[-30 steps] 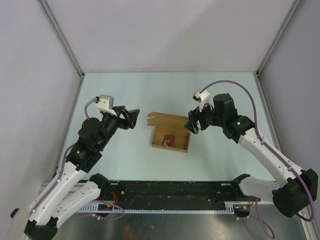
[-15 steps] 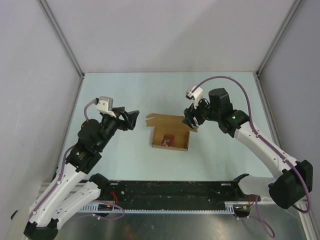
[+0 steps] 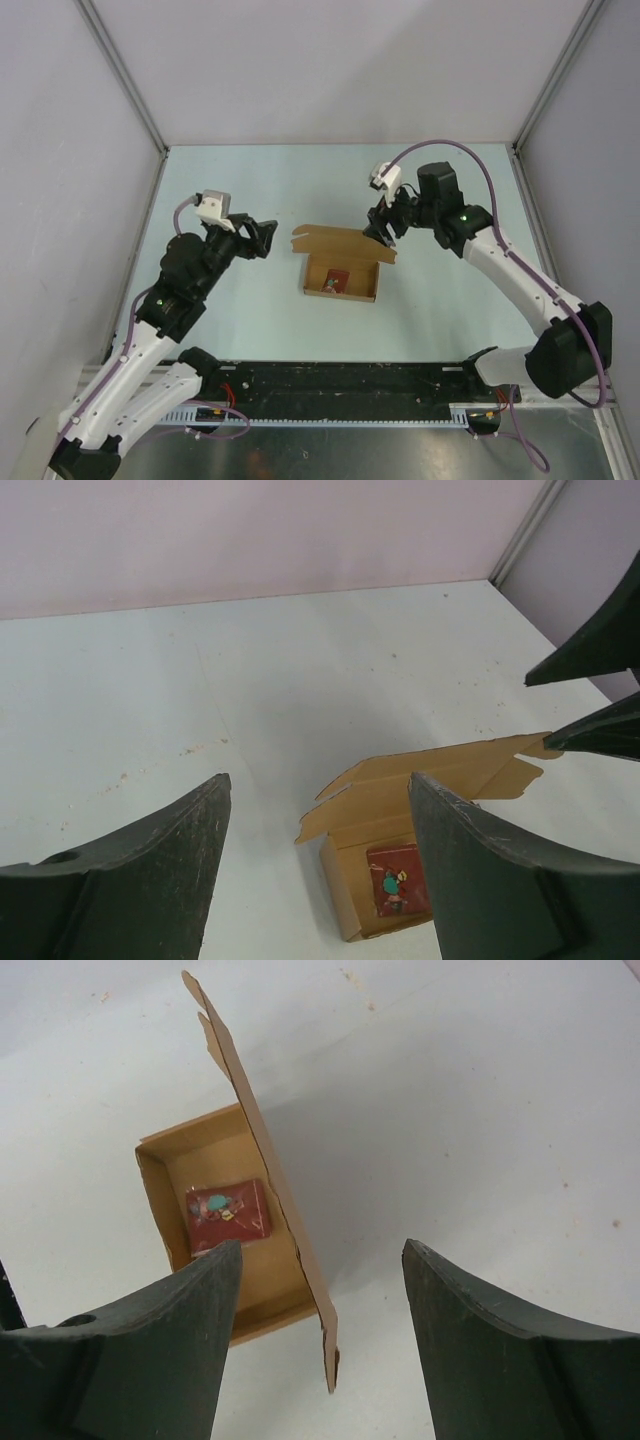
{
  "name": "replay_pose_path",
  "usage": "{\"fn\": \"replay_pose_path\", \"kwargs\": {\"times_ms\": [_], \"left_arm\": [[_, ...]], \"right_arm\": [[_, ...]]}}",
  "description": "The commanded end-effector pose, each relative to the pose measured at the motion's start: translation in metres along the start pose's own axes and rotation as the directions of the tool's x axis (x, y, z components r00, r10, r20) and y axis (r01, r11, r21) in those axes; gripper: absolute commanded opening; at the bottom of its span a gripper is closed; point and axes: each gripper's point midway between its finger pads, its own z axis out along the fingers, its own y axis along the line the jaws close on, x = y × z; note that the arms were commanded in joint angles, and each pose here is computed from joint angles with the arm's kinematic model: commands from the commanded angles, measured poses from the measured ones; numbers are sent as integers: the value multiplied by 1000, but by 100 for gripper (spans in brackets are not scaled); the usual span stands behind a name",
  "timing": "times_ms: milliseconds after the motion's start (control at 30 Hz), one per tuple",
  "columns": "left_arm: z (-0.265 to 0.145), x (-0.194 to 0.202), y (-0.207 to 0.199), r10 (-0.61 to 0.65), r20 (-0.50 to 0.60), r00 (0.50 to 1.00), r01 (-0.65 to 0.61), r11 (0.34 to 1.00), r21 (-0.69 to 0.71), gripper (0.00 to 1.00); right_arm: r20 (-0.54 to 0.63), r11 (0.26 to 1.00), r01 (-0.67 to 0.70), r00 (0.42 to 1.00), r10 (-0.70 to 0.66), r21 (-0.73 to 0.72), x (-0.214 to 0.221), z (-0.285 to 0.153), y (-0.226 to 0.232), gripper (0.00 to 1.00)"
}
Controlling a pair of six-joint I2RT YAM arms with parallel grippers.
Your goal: Fold the paper box
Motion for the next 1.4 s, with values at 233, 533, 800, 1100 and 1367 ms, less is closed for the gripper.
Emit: {"fn": "replay_pose_path", "kwargs": {"times_ms": [233,533,800,1100,1367], "left_arm": [[6,-4,15,-25,3,1000,25,1000,1,79],[24,36,49,-259,-87,962,250,962,-108,79],[68,59,74,-358,-155,921,317,919,-236,66],[116,86,70,-388,-302,871,340,919,-202,25],[113,115,61,-391,-385,836,348,920,-178,7]], "right_arm": [[40,1000,-6,999,6,19,-30,3,-12,68],[133,760,-478,872,471,440,14,-44,-53,72],[311,441,-723,651,693,532,51,-54,-77,50],[186,385,-706,586,789,594,101,-24,-73,18],[62,438,-736,542,838,516,112,1,-51,3]]}}
